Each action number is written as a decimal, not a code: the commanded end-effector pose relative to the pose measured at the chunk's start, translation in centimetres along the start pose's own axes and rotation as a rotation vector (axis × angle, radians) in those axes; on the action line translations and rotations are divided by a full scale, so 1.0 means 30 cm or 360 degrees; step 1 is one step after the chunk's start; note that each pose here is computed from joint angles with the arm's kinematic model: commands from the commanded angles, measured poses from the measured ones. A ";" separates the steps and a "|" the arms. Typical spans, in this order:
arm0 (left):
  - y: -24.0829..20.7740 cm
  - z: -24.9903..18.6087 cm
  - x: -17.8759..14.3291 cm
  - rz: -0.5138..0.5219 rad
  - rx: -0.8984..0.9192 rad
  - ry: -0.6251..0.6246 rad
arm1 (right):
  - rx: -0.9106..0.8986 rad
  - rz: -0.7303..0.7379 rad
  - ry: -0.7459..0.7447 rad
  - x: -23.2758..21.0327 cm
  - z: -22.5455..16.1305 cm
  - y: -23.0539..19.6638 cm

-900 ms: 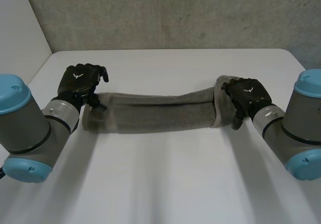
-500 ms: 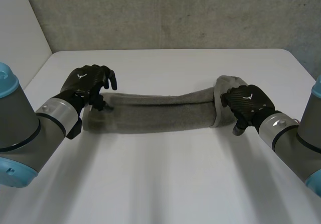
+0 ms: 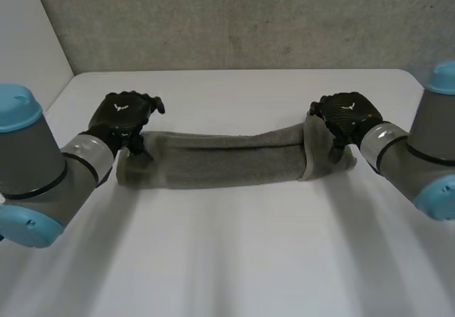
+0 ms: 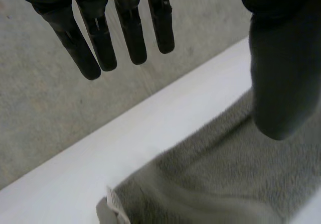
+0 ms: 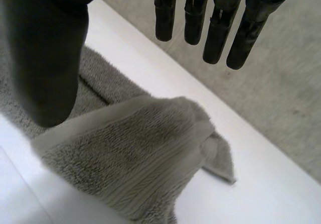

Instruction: Fold the towel.

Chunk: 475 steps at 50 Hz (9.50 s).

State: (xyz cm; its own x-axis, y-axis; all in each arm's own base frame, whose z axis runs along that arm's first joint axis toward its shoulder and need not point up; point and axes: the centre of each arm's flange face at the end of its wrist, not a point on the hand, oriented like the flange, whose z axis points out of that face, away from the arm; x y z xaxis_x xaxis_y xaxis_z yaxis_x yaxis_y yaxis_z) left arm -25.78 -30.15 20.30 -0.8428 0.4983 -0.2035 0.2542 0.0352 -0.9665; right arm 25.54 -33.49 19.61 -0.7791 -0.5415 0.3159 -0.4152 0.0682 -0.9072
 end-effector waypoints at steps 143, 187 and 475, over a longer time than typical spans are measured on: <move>-0.448 -0.223 -0.036 -0.0114 0.0471 -0.0058 | 0.0544 0.0403 0.0440 0.349 -0.435 -0.394; 0.051 0.208 -0.170 0.0227 -0.0037 -0.0383 | 0.0063 0.0447 0.0348 0.250 0.073 0.045; 0.206 0.044 -0.045 0.0415 -0.0182 -0.0006 | -0.0104 -0.0352 0.0151 -0.027 -0.063 0.074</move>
State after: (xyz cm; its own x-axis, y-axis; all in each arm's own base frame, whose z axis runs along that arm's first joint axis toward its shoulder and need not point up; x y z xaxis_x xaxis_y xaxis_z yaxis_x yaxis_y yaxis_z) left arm -24.23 -33.82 18.19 -0.8351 0.4509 -0.3151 0.3391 -0.0291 -0.9403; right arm 24.78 -32.18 21.52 -0.7206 -0.4128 0.5571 -0.5833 -0.0736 -0.8089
